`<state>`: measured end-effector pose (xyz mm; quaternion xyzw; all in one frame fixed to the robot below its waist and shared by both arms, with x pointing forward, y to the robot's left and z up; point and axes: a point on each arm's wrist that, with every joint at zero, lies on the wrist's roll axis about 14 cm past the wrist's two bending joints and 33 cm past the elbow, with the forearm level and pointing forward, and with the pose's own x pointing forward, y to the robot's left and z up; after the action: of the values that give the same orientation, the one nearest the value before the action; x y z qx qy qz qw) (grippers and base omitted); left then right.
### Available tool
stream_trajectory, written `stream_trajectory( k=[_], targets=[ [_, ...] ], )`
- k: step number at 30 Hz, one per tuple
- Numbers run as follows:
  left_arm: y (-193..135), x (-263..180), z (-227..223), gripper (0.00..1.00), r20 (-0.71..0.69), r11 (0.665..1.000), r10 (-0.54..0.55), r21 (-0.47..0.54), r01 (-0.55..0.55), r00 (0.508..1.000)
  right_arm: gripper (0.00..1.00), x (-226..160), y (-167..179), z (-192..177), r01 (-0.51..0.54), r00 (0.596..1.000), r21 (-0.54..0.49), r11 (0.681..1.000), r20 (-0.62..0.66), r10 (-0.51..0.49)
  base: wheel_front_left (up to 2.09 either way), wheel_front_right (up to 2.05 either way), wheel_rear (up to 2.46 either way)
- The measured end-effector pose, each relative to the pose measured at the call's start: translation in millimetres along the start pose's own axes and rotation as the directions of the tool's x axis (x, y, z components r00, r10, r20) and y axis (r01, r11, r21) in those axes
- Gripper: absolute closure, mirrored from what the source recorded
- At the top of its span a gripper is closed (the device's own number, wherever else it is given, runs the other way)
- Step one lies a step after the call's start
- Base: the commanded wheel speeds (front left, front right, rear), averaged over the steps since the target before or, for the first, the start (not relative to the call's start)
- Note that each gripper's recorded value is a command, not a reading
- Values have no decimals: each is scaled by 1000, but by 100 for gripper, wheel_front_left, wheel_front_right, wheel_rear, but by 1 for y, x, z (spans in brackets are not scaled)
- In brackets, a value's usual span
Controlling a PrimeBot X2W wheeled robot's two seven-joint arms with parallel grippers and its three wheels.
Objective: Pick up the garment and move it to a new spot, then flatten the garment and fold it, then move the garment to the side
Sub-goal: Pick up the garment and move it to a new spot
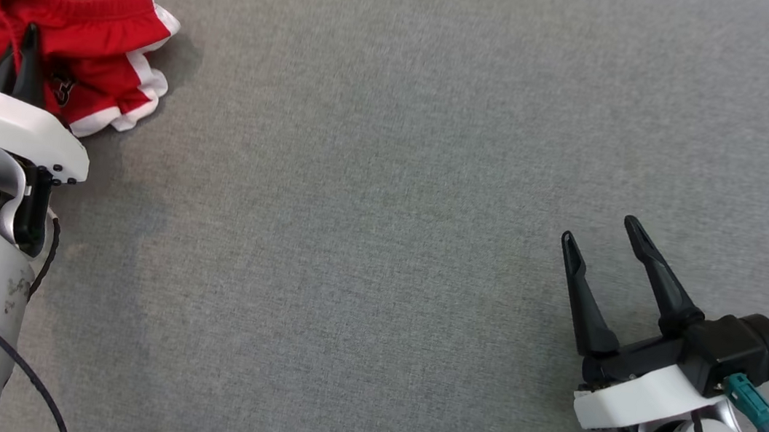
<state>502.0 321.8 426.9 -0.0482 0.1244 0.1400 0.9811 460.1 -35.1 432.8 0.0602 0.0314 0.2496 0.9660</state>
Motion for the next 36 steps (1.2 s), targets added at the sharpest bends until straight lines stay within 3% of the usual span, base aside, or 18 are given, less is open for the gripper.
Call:
stream_trajectory(
  k=[6, 11, 17, 22, 31, 32, 33, 34, 35, 36],
  targets=[
    [-31, -16, 67, 100, 217, 993, -113, 45, 106, 970, 0, -14, 3, 25, 26, 999, -9, 1000, 48, -25, 0, 0, 0],
    [-77, -44, 87, 100, 304, 973, -231, 67, 221, 924, 0, -37, -1, 47, 76, 993, -9, 997, 89, -75, 0, 0, 0],
    [-150, -66, 104, 100, 365, 914, -400, 84, 398, 841, 0, -67, -14, 60, 156, 982, -10, 988, 112, -154, 0, 0, 0],
    [-217, -88, 104, 100, 363, 831, -542, 98, 548, 758, 0, -95, -31, 68, 240, 963, -8, 971, 131, -237, 0, 0, 0],
    [-322, -134, 115, 100, 369, 636, -748, 161, 755, 552, 0, -136, -58, 77, 369, 918, 6, 930, 157, -365, 0, 0, 0],
    [-322, -134, 115, 100, 369, 636, -748, 161, 755, 552, 0, -136, -58, 77, 369, 918, 6, 930, 157, -365, 0, 0, 0],
    [-344, -144, 122, 100, 379, 588, -782, 184, 788, 496, 0, -141, -62, 77, 384, 911, 12, 923, 158, -381, 0, 0, 0],
    [-344, -144, 122, 100, 379, 588, -782, 184, 788, 496, 0, -141, -62, 77, 384, 911, 12, 923, 158, -381, 0, 0, 0],
    [-363, -156, 129, 100, 391, 543, -808, 200, 816, 441, 0, -145, -63, 78, 396, 905, 18, 918, 158, -394, 0, 0, 0],
    [-372, -162, 133, 100, 400, 521, -817, 206, 828, 414, 0, -148, -66, 78, 406, 901, 20, 914, 158, -403, 0, 0, 0]
  ],
)
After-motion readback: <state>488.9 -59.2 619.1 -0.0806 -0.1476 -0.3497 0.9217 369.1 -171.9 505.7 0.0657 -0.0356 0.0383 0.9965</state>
